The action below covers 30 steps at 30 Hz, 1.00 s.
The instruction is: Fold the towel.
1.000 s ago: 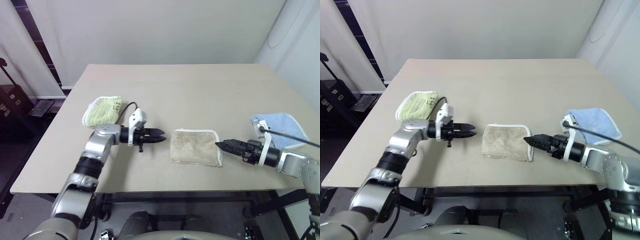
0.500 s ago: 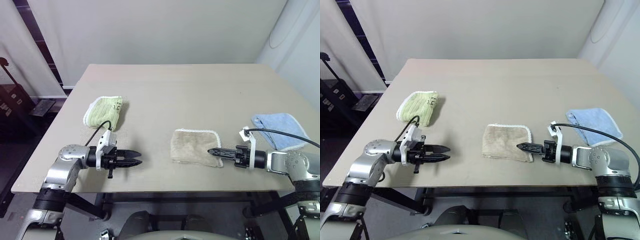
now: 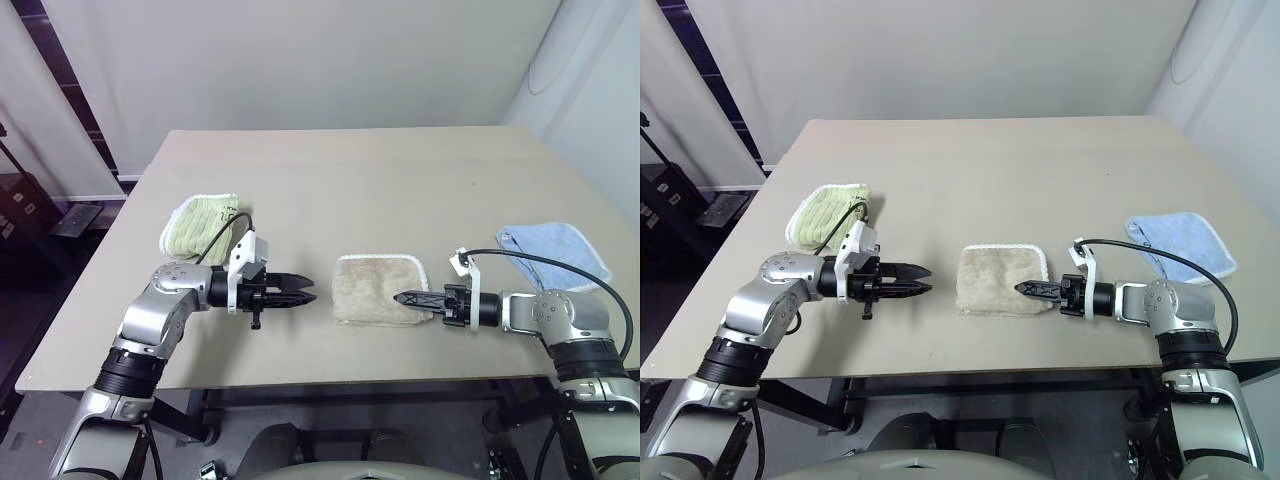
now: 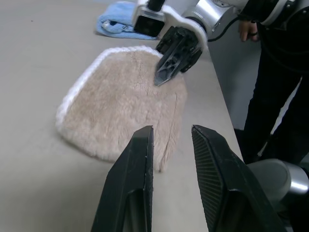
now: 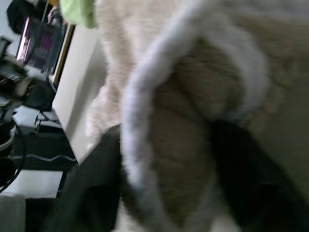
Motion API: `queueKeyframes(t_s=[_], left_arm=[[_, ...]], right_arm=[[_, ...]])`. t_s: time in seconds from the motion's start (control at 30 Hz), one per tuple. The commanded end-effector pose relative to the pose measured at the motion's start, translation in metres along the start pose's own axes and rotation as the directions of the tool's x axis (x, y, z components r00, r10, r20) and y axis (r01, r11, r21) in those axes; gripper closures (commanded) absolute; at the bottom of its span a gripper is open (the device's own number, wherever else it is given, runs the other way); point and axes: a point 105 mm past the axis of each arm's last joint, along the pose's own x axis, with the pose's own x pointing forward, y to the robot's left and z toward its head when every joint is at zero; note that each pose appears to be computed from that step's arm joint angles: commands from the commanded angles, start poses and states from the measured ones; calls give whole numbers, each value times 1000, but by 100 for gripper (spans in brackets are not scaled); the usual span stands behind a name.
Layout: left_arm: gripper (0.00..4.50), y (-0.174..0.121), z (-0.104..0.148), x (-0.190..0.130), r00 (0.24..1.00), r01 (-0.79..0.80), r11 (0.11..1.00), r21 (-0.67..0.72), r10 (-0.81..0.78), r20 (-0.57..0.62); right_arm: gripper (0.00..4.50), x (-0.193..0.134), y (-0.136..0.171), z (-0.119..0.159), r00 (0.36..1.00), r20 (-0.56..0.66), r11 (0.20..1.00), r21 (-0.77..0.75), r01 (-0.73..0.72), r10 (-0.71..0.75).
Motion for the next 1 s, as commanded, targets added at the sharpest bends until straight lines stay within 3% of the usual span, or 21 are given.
queueKeyframes(t_s=[0.03, 0.17, 0.27, 0.43, 0.53, 0.63, 0.73, 0.87, 1.0], left_arm=[[319, -6, 21, 7, 1000, 8, 999, 52, -9, 13], [319, -11, 27, 14, 1000, 19, 998, 57, -20, 5], [319, -19, 26, 15, 1000, 30, 998, 57, -30, 3], [319, -27, 23, 10, 999, 38, 998, 56, -38, -3], [319, -26, 26, 5, 999, 44, 998, 55, -44, -5], [319, -19, 30, 4, 999, 47, 998, 53, -46, -10], [319, -11, 36, 7, 999, 53, 997, 52, -53, -11], [319, 1, 41, 12, 998, 62, 996, 57, -62, -10], [319, 5, 42, 17, 998, 67, 996, 59, -67, -2]], right_arm=[[309, -3, 0, 2, 1000, 5, 1000, -2, 17, -17], [447, -4, 7, -1, 999, 29, 1000, 3, -18, 18], [447, -4, 23, 7, 991, 112, 997, -27, -69, 72], [447, -22, 57, 40, 914, 380, 989, -107, -105, 138], [447, -45, 70, 65, 796, 599, 989, -148, -2, 91], [447, -72, 77, 85, 637, 771, 982, -128, 136, 13], [447, -103, 85, 103, 459, 888, 994, -70, 86, 22], [447, -144, 68, 117, 242, 965, 993, 80, 92, -100], [447, -165, 37, 114, 117, 962, 966, 237, 104, -248]])
